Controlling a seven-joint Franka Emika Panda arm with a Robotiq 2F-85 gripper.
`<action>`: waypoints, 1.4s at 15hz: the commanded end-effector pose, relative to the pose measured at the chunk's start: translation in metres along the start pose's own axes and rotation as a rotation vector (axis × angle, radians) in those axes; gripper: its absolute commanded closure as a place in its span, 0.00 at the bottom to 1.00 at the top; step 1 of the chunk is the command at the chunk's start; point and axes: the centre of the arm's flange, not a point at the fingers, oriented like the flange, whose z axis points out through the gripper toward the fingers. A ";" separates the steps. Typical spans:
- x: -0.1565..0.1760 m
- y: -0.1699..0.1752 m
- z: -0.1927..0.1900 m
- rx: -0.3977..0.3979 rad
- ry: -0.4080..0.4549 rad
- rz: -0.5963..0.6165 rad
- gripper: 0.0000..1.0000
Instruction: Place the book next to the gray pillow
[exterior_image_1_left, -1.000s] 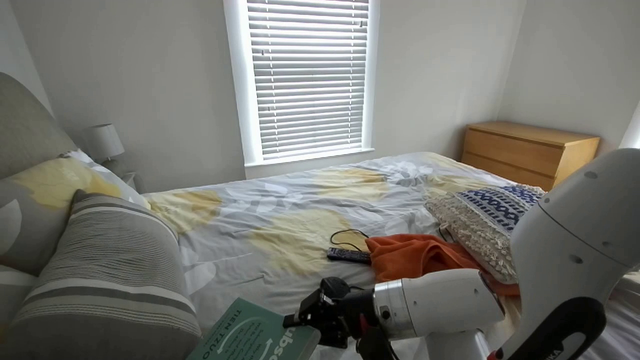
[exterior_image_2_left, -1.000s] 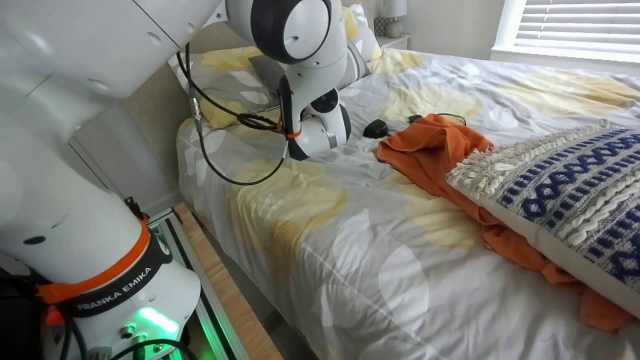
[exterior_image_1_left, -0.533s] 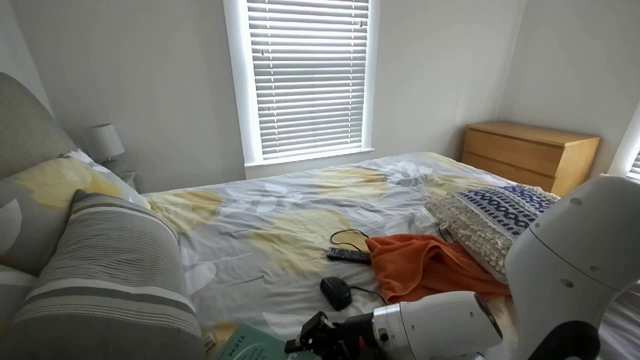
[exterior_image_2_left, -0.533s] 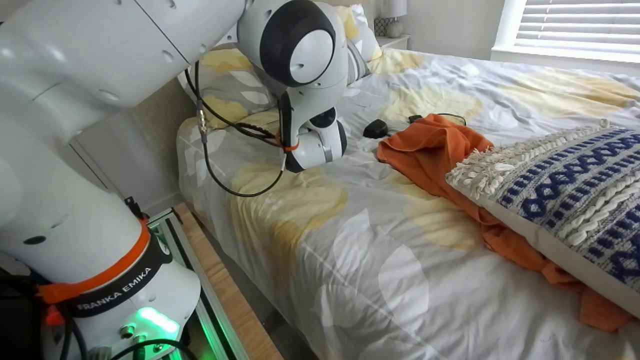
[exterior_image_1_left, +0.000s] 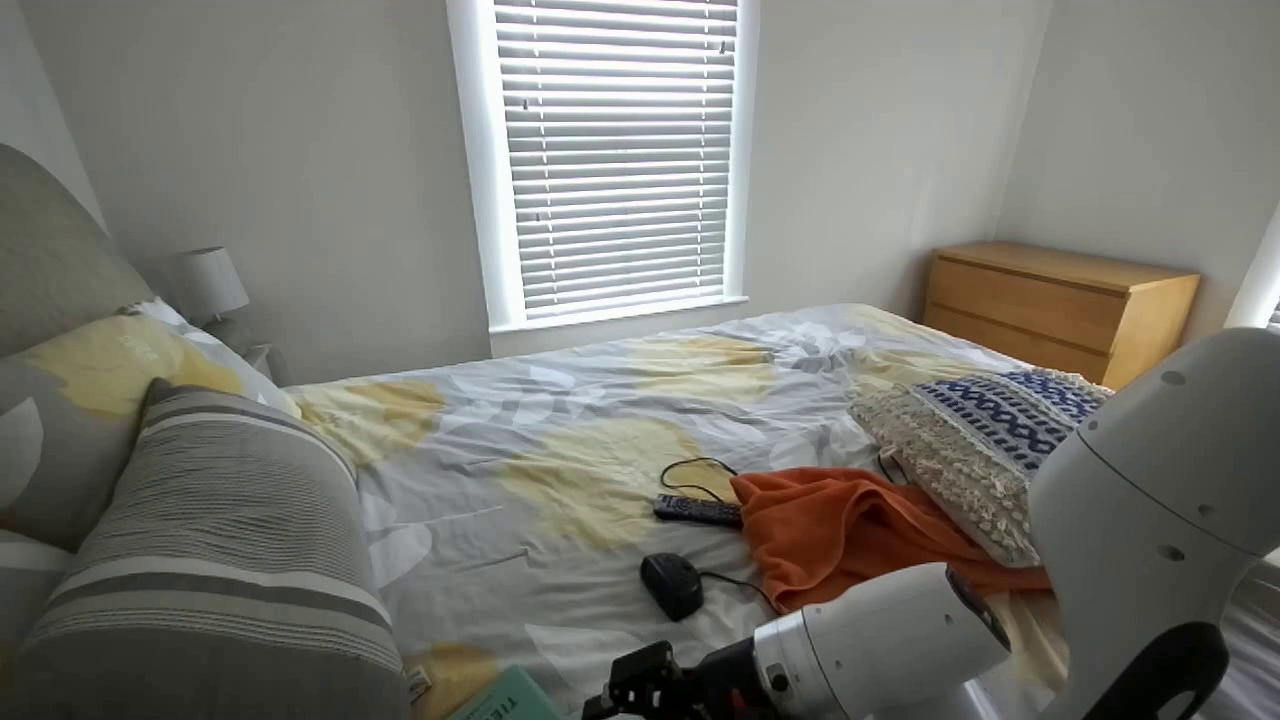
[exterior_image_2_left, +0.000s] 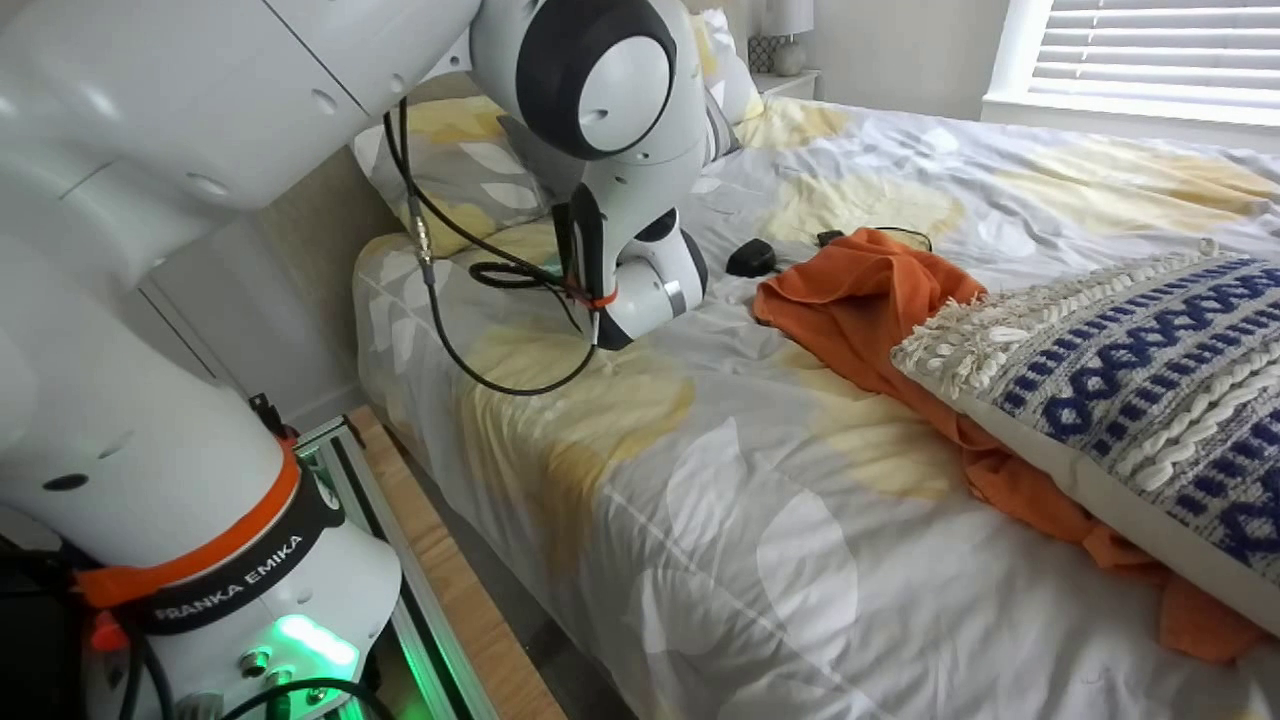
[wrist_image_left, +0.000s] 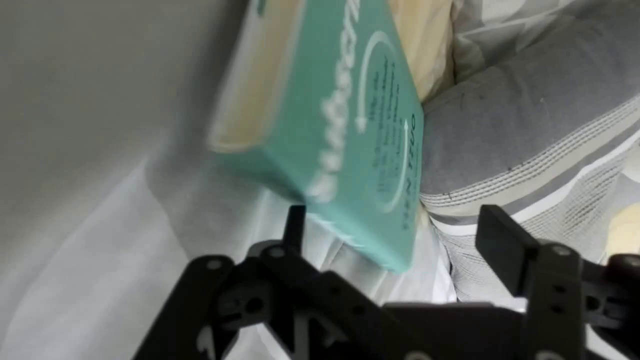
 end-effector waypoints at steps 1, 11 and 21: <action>0.012 -0.018 -0.032 -0.138 -0.089 -0.082 0.00; 0.066 -0.063 -0.148 -0.521 -0.177 -0.399 0.00; 0.083 -0.152 -0.206 -0.923 -0.202 -0.719 0.00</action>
